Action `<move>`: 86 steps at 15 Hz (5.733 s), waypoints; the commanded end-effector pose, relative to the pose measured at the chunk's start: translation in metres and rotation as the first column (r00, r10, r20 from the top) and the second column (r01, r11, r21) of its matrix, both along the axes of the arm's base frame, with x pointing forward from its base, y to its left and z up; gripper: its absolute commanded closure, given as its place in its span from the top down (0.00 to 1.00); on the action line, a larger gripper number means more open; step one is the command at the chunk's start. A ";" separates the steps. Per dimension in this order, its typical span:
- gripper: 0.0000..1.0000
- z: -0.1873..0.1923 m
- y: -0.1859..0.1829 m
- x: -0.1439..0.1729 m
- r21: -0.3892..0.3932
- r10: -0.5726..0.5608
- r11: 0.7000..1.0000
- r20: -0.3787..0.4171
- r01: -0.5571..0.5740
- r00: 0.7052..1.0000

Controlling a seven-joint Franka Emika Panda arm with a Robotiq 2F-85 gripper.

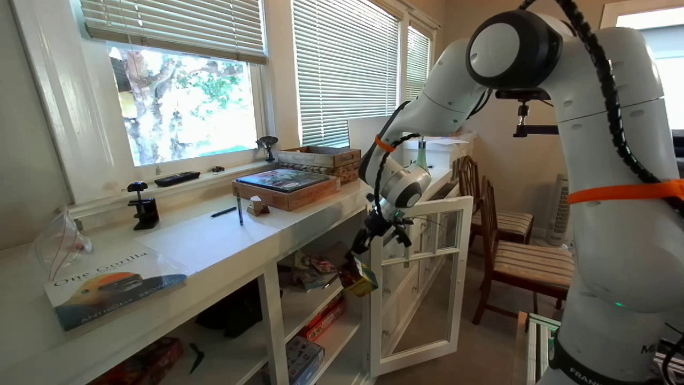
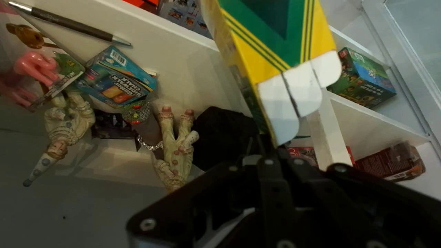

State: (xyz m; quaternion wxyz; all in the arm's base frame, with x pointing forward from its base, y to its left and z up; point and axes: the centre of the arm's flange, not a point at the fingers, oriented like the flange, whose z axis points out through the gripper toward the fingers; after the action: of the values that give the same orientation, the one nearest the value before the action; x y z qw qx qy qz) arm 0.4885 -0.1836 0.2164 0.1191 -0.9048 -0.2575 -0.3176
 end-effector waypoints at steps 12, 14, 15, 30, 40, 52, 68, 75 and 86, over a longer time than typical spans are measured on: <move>0.00 -0.022 -0.002 0.012 -0.039 0.028 0.999 0.043 -0.026 0.999; 0.00 -0.026 -0.002 0.018 -0.050 0.036 0.998 0.079 -0.032 0.996; 0.00 -0.029 -0.002 0.020 -0.052 0.038 0.998 0.093 -0.033 0.995; 0.00 -0.069 -0.004 0.060 0.059 0.010 0.998 0.333 -0.031 0.943; 0.00 -0.095 -0.001 0.080 0.103 0.047 0.991 0.343 -0.087 0.938; 0.00 -0.115 0.003 0.104 0.110 0.076 0.986 0.351 -0.122 0.933; 0.00 -0.130 0.008 0.128 0.210 0.036 0.970 0.356 -0.118 0.934; 0.00 -0.130 0.008 0.130 0.213 0.034 0.971 0.345 -0.113 0.938; 0.79 -0.130 0.006 0.131 0.197 0.036 0.974 0.341 -0.109 0.939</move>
State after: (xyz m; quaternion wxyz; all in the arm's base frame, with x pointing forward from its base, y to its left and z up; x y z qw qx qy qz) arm 0.6082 -0.1747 0.0928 0.1809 -0.8105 -0.2753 -0.4844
